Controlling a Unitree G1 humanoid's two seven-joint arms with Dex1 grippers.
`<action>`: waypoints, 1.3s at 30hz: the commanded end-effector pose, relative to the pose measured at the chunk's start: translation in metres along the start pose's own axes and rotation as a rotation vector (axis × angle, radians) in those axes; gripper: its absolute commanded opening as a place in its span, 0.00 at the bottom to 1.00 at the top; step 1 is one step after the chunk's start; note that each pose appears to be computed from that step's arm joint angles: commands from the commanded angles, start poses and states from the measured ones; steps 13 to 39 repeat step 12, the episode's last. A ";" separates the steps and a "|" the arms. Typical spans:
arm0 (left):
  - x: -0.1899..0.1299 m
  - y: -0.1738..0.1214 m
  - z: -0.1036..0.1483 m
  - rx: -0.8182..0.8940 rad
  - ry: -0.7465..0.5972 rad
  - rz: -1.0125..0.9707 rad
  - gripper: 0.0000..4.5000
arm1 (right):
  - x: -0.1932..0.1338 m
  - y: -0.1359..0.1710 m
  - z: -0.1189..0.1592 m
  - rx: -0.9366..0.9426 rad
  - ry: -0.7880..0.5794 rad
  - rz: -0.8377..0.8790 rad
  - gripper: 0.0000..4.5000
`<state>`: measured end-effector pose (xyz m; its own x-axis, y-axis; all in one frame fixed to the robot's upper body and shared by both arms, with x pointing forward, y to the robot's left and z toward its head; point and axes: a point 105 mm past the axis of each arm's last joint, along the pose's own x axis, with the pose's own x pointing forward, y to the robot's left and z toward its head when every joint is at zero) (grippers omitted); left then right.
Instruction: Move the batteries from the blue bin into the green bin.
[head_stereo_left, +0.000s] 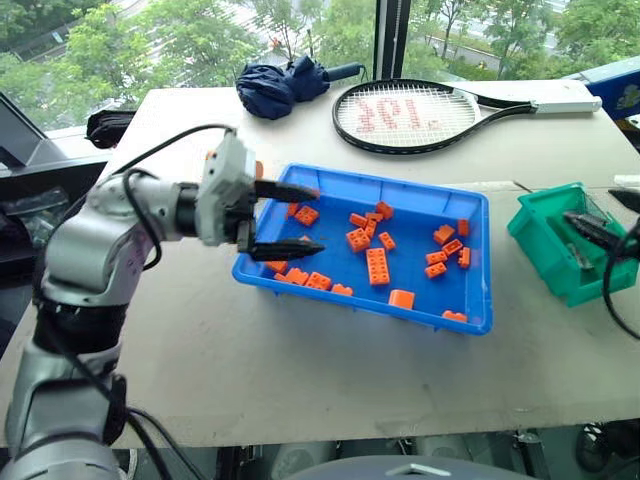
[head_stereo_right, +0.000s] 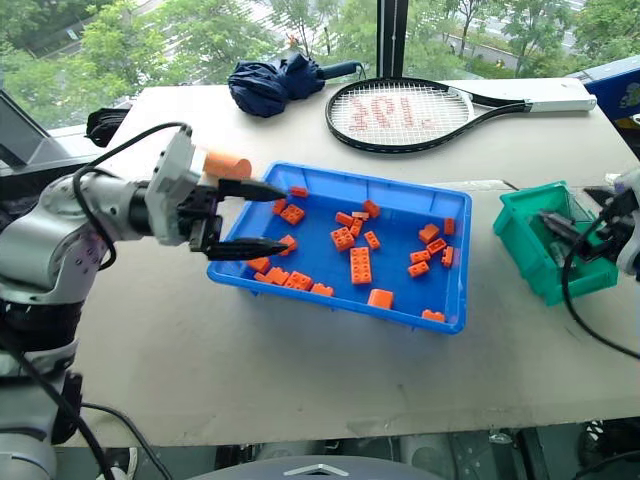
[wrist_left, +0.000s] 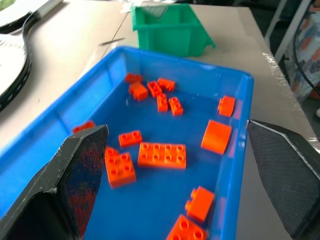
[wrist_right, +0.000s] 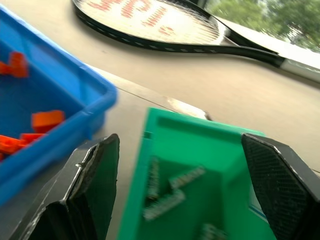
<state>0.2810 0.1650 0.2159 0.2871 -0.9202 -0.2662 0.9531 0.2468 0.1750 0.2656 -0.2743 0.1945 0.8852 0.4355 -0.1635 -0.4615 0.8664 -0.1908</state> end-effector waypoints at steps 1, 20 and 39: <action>-0.018 -0.017 -0.003 0.041 -0.026 0.067 1.00 | -0.019 0.028 0.000 -0.015 -0.084 0.101 0.88; -0.050 -0.056 -0.093 -0.121 0.061 0.327 1.00 | -0.046 0.051 -0.069 0.014 0.011 0.260 0.88; -0.050 -0.056 -0.093 -0.121 0.061 0.327 1.00 | -0.046 0.051 -0.069 0.014 0.011 0.260 0.88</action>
